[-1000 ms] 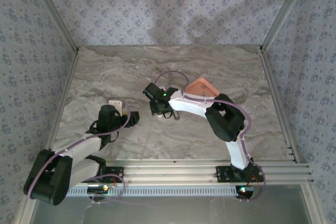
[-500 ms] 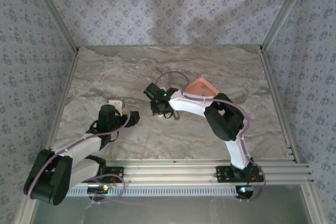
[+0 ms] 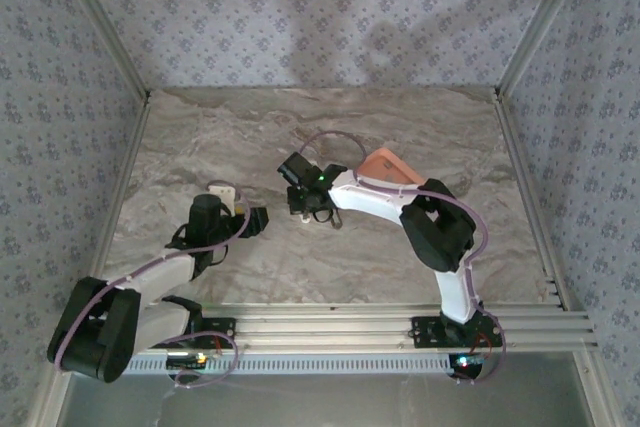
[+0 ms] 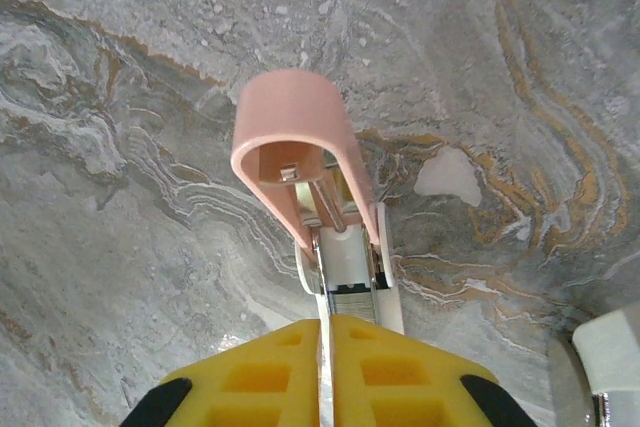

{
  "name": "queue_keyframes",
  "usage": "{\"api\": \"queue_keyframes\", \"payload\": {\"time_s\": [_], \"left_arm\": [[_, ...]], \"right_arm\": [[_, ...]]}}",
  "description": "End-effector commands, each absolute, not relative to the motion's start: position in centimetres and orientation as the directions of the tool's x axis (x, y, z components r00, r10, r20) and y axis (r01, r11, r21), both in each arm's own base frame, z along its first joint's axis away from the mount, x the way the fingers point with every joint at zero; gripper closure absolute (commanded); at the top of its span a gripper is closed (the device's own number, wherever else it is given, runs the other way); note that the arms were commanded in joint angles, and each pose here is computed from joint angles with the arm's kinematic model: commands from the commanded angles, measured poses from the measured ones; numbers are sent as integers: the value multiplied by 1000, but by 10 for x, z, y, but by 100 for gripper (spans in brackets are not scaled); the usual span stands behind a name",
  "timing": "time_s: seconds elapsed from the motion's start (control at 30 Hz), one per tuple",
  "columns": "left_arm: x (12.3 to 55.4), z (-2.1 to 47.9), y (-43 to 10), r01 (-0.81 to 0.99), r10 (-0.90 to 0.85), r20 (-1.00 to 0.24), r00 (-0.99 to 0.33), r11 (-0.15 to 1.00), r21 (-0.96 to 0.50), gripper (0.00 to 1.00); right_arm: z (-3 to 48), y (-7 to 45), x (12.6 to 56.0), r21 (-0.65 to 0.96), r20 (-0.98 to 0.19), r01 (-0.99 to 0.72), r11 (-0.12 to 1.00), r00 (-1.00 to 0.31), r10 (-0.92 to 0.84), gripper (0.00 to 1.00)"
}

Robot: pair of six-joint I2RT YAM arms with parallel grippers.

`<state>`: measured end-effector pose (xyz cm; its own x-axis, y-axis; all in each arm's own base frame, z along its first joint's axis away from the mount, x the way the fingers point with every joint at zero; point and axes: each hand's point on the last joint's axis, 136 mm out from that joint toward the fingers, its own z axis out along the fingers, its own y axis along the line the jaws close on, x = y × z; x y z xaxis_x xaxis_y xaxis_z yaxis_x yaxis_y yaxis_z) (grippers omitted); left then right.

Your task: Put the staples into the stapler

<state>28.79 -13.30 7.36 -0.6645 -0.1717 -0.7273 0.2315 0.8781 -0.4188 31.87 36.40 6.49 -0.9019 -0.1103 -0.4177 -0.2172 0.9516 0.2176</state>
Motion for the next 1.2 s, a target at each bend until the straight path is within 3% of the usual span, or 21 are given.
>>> {"api": "queue_keyframes", "payload": {"time_s": [0.0, 0.17, 0.53, 0.87, 1.17], "left_arm": [[297, 87, -139, 259, -180, -744, -644, 863, -433, 20], [299, 86, -142, 262, -178, -737, -652, 859, -440, 20], [306, 98, -167, 339, -158, -709, -687, 793, -505, 21], [315, 100, -208, 362, -99, -614, -783, 731, -579, 29], [318, 65, -248, 250, -59, -467, -882, 782, -571, 32]], "right_arm": [[36, 354, 311, 191, -340, -189, 963, -933, -116, 90], [27, 351, 310, 185, -314, -181, 966, -942, -116, 90], [107, 348, 329, 257, -552, -243, 935, -831, -64, 81], [123, 285, 335, 261, -670, -193, 946, -741, 34, 77], [115, 240, 334, 260, -709, -177, 949, -703, 64, 77]]}}
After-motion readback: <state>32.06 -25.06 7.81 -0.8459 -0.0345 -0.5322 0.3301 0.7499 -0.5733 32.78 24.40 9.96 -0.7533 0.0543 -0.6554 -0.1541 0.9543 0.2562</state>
